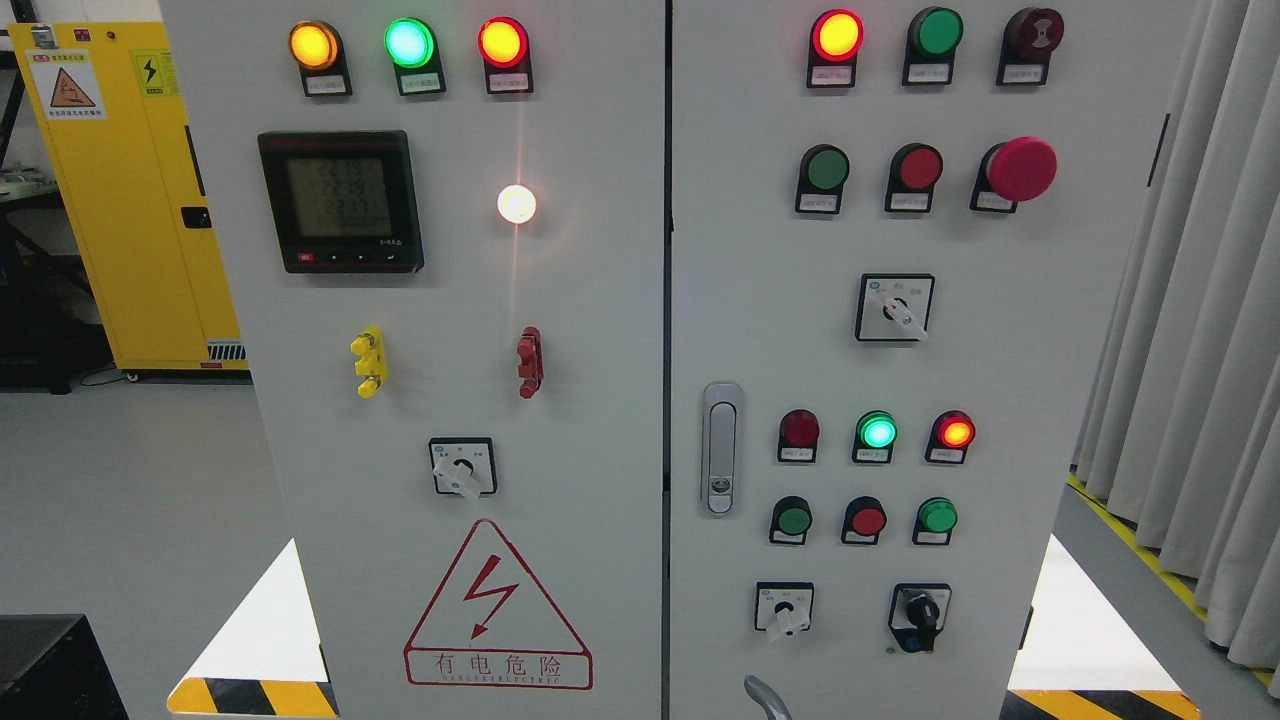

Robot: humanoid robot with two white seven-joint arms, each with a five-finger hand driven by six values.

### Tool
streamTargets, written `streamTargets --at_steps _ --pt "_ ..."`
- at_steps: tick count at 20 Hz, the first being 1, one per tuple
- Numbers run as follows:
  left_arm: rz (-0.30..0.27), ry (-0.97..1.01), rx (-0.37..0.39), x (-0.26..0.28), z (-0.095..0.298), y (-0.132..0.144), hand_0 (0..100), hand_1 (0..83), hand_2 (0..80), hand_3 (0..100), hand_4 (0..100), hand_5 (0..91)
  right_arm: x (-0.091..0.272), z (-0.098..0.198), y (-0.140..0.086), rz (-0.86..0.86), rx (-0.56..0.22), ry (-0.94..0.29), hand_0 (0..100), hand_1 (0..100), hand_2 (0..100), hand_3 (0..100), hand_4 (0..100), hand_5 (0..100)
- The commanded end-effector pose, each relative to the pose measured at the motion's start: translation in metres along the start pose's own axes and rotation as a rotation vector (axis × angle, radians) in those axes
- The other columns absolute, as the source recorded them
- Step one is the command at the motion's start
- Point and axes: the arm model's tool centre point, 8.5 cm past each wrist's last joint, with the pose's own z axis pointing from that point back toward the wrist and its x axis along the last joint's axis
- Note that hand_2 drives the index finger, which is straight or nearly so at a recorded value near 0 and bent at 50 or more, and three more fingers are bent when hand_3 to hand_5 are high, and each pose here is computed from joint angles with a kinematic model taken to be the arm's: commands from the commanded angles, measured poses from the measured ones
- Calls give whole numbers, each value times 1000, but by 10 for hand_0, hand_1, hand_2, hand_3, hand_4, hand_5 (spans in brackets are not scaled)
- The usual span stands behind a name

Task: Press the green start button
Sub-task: 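Raise the right hand toward the green button in the lowest button row, then press the green push button with the right hand's index finger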

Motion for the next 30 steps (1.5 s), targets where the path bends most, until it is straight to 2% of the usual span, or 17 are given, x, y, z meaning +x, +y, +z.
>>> streamTargets --at_steps 1,7,17,25,30 --pt "1 0 -4 0 0 0 120 556 0 0 0 0 -19 -10 -17 228 -11 27 578 922 0 959 982 1000" --pt "1 0 -4 0 0 0 120 556 0 0 0 0 -25 -36 -35 381 -51 13 559 952 0 965 999 1000" --pt "-1 0 -4 0 0 0 120 556 0 0 0 0 -40 -83 -39 471 -65 8 597 979 0 982 1000 1000" --pt "1 0 -4 0 0 0 120 556 0 0 0 0 -49 -93 -33 464 -46 23 677 980 0 997 1000 1000" --pt "-1 0 -5 0 0 0 120 556 0 0 0 0 -60 -90 -28 456 -27 52 677 975 0 1000 1000 1000"
